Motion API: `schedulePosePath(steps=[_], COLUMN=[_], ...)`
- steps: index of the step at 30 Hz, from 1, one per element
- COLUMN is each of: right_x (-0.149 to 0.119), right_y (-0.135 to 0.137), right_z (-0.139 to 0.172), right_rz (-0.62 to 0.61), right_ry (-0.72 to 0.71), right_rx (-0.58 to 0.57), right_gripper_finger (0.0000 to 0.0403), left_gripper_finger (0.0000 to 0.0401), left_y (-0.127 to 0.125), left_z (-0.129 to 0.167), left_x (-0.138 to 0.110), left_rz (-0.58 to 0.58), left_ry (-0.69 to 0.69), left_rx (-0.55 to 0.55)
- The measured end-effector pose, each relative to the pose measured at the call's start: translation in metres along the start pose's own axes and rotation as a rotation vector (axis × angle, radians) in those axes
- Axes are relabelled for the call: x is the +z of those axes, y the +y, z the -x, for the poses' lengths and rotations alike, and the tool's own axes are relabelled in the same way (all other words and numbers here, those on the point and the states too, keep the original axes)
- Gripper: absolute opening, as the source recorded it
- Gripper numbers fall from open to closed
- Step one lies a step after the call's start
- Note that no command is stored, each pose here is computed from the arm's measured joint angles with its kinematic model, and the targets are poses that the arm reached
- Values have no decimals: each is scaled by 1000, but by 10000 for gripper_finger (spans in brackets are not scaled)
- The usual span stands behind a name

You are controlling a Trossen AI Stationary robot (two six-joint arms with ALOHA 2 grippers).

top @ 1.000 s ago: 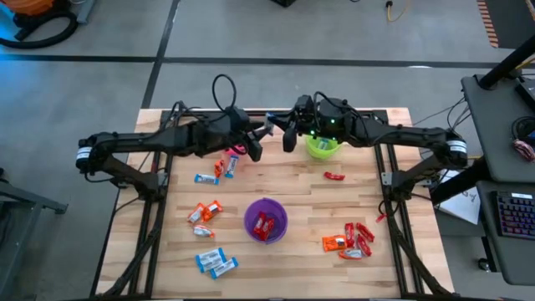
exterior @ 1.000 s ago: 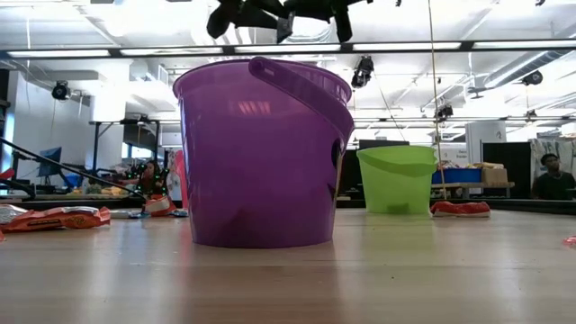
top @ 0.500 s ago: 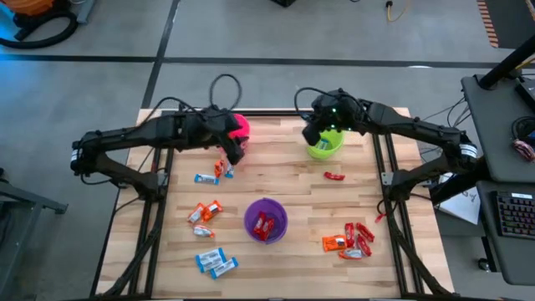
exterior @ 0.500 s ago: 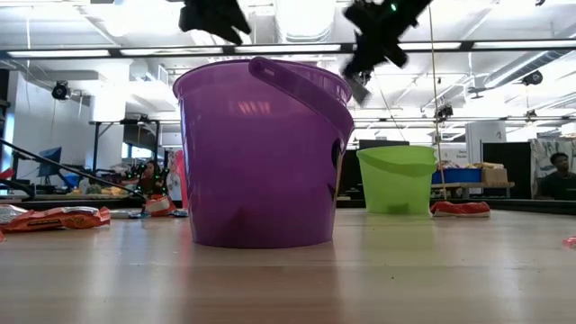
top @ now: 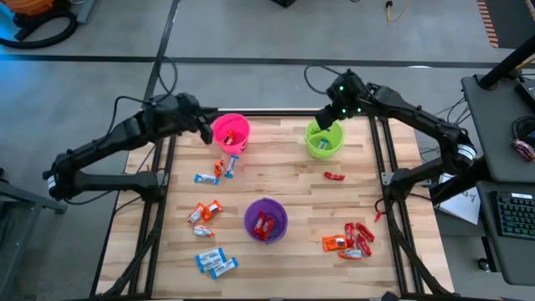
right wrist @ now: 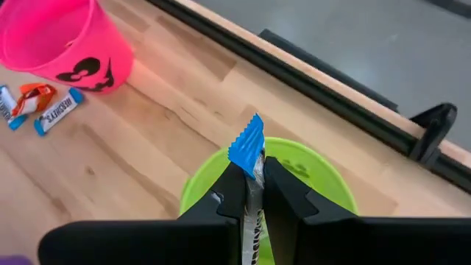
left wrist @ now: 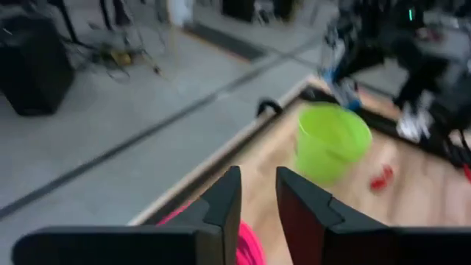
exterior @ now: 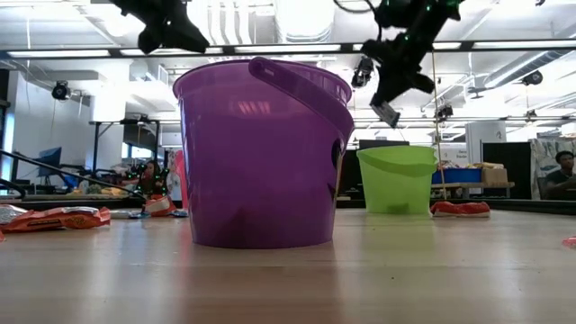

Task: Sort candy
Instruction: Put the white-blue chocolate into the green bucket

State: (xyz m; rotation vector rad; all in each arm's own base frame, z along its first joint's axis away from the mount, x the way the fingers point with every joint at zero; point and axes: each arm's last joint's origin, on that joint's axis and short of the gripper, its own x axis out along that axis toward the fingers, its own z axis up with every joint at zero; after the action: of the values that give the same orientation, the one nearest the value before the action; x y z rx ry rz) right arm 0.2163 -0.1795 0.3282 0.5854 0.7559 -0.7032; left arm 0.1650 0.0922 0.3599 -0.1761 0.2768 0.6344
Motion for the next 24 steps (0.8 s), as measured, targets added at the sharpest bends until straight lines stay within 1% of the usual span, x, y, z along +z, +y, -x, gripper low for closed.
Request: schedulePosePath(steps=[3, 6, 10, 13, 14, 16, 18, 19, 20, 24], right_x=[4, 4, 2, 0, 0, 0, -3, -4, -5, -9], right_y=[-11, -14, -13, -13, -13, -13, -13, -12, -12, -14], right_z=[-3, -6, -6, -7, -7, -8, -9, -9, -10, -13], right_rz=[-1, 4, -8, -14, -13, 8, 37, 40, 38, 40], right_ry=[-3, 13, 42, 55, 54, 64, 97, 119, 136, 179], right_rx=[-8, -18, 5, 2, 2, 3, 41, 62, 66, 27], right_gripper_finger=[24, 24, 24, 23, 23, 23, 23, 23, 23, 23], left_gripper_finger=[53, 41, 38, 38, 38, 38, 38, 38, 38, 38], left_y=[6, 13, 25, 33, 34, 37, 40, 42, 44, 46], left_z=[-4, -9, -15, -18, -20, -25, -27, -27, -28, -28], left_x=[-1, 0, 1, 4, 4, 3, 0, -2, -3, -5], left_rz=[-19, -41, -19, -6, -1, 15, 34, 43, 51, 57], left_ry=[-51, -61, -56, -83, -84, -67, -26, -4, 13, 30], left_rx=[20, 49, 96, 90, 60, -49, -177, -220, -240, -245])
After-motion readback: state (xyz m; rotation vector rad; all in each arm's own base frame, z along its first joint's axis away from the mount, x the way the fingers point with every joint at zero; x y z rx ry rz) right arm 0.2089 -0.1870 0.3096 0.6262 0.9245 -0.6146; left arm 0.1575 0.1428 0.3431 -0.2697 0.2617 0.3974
